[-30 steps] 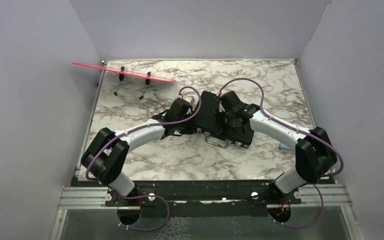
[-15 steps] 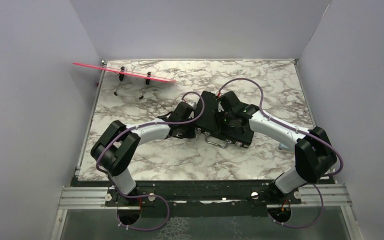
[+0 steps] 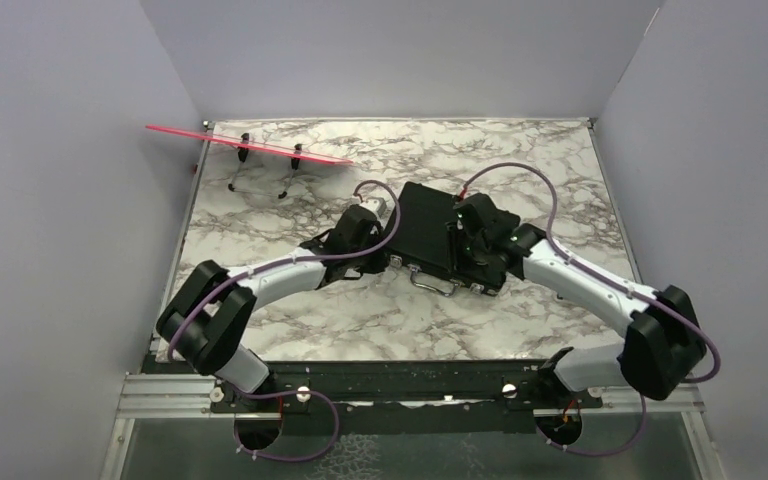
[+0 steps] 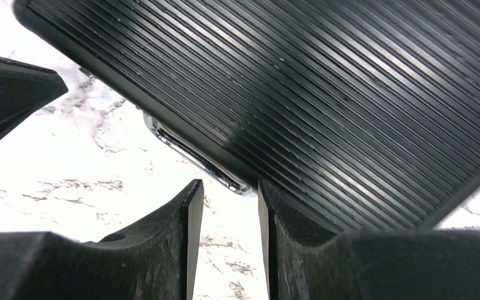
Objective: Pack up texas hold em set
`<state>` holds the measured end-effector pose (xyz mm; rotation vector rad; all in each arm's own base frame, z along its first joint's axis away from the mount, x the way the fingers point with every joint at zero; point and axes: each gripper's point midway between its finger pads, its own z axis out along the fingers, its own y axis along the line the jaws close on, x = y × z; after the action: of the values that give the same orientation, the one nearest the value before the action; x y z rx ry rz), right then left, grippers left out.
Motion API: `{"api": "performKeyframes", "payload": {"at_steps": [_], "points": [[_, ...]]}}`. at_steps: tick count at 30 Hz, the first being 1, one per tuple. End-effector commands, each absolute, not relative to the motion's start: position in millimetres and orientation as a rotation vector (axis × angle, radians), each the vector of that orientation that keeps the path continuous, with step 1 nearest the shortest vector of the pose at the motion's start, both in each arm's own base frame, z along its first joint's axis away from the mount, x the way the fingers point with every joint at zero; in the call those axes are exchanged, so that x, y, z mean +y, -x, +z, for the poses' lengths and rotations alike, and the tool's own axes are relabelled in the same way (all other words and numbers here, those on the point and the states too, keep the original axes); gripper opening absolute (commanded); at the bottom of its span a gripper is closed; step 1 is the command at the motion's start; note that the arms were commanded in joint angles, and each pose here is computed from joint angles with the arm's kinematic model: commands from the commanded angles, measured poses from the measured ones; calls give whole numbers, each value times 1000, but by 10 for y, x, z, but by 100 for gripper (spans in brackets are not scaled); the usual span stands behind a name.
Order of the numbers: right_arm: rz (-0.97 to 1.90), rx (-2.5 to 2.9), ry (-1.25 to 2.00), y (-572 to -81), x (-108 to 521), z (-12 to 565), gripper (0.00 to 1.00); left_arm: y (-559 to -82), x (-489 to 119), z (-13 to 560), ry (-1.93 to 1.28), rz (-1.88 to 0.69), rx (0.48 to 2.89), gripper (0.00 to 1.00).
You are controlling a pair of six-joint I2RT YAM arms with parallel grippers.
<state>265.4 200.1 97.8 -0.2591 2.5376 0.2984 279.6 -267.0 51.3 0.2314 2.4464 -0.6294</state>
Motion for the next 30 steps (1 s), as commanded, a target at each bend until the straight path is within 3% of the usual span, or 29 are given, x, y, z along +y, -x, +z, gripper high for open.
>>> {"api": "performKeyframes", "payload": {"at_steps": [1, 8, 12, 22, 30], "points": [[249, 2426, 47, -2623, 1743, 1309, 40, -2947, -2703, 1034, -298, -648, 2246, 10], [258, 2473, -53, -2326, 1557, 1222, 40, -3022, -2754, 1279, -358, -642, 2197, 29], [193, 2557, -117, -2154, 1430, 1038, 40, -3092, -2859, 1288, -380, -659, 2203, 34], [255, 2633, -72, -2041, 1534, 859, 34, -3263, -2773, 971, -299, -483, 2364, 29], [255, 2674, -52, -1971, 1536, 705, 15, -3140, -2505, 601, -316, -317, 2470, 22]]}}
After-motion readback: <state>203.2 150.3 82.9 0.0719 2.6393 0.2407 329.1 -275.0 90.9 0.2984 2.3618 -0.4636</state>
